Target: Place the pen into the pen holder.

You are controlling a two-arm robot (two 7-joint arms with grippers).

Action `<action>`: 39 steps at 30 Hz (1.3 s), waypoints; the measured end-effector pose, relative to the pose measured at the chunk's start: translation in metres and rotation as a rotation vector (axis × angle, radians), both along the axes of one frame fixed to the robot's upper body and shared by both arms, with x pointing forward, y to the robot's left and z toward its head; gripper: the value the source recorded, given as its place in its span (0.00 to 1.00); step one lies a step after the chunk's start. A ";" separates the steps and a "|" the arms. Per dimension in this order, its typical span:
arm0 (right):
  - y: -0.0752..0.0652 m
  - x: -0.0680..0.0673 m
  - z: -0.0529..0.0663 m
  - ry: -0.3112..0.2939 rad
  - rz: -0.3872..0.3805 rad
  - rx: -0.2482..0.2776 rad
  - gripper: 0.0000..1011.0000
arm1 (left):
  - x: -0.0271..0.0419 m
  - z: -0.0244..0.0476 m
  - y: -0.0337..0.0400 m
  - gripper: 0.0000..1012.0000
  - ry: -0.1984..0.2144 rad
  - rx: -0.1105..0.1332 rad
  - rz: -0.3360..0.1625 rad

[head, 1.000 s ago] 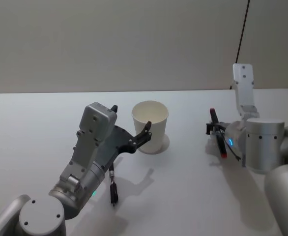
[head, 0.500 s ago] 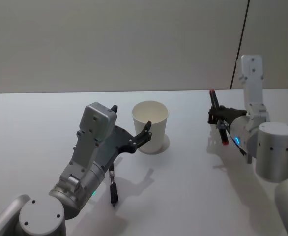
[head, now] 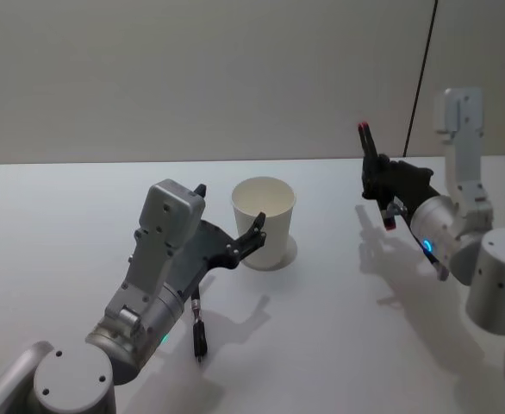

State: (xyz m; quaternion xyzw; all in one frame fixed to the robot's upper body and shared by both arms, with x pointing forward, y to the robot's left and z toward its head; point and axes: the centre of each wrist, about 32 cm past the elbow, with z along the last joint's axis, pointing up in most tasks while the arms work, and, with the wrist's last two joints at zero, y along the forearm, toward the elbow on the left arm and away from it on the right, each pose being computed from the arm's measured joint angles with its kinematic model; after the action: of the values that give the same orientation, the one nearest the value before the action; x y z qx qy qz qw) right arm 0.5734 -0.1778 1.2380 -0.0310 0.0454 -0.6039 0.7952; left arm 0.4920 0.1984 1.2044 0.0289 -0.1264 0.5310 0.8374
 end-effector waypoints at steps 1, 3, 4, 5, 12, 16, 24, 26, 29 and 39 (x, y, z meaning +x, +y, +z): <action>-0.002 -0.001 -0.001 -0.023 0.015 0.006 0.18 | 0.0000 0.0000 0.0000 0.99 0.000 0.000 0.000; -0.002 -0.002 -0.001 -0.035 0.022 0.009 0.18 | 0.0000 0.0000 0.0000 0.99 0.000 0.000 0.000; -0.004 -0.003 -0.002 -0.061 0.039 0.017 0.18 | 0.0000 0.0000 0.0000 0.99 0.000 0.000 0.000; -0.005 -0.004 -0.003 -0.073 0.046 0.020 0.18 | 0.0000 0.0000 0.0000 0.99 0.000 0.000 0.000; -0.012 -0.010 -0.008 -0.198 0.126 0.054 0.18 | 0.0000 0.0000 0.0000 0.99 0.000 0.000 0.000; -0.015 -0.013 -0.010 -0.262 0.166 0.071 0.18 | 0.0000 0.0000 0.0000 0.99 0.000 0.000 0.000; -0.018 -0.017 -0.016 -0.391 0.246 0.109 0.18 | 0.0000 0.0000 0.0000 0.99 0.000 0.000 0.000; -0.019 -0.018 -0.017 -0.413 0.261 0.116 0.18 | 0.0000 0.0000 0.0000 0.99 0.000 0.000 0.000; -0.019 -0.018 -0.021 -0.455 0.288 0.130 0.18 | 0.0000 0.0000 0.0000 0.99 0.000 0.000 0.000; -0.017 -0.018 -0.031 -0.554 0.347 0.163 0.18 | 0.0000 0.0000 0.0000 0.99 0.000 0.000 0.000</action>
State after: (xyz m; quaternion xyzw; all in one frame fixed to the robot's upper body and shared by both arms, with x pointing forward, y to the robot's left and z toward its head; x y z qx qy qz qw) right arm 0.5551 -0.1946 1.2066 0.1907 -0.1302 -0.4392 0.8682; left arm 0.4920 0.1984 1.2044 0.0289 -0.1264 0.5310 0.8374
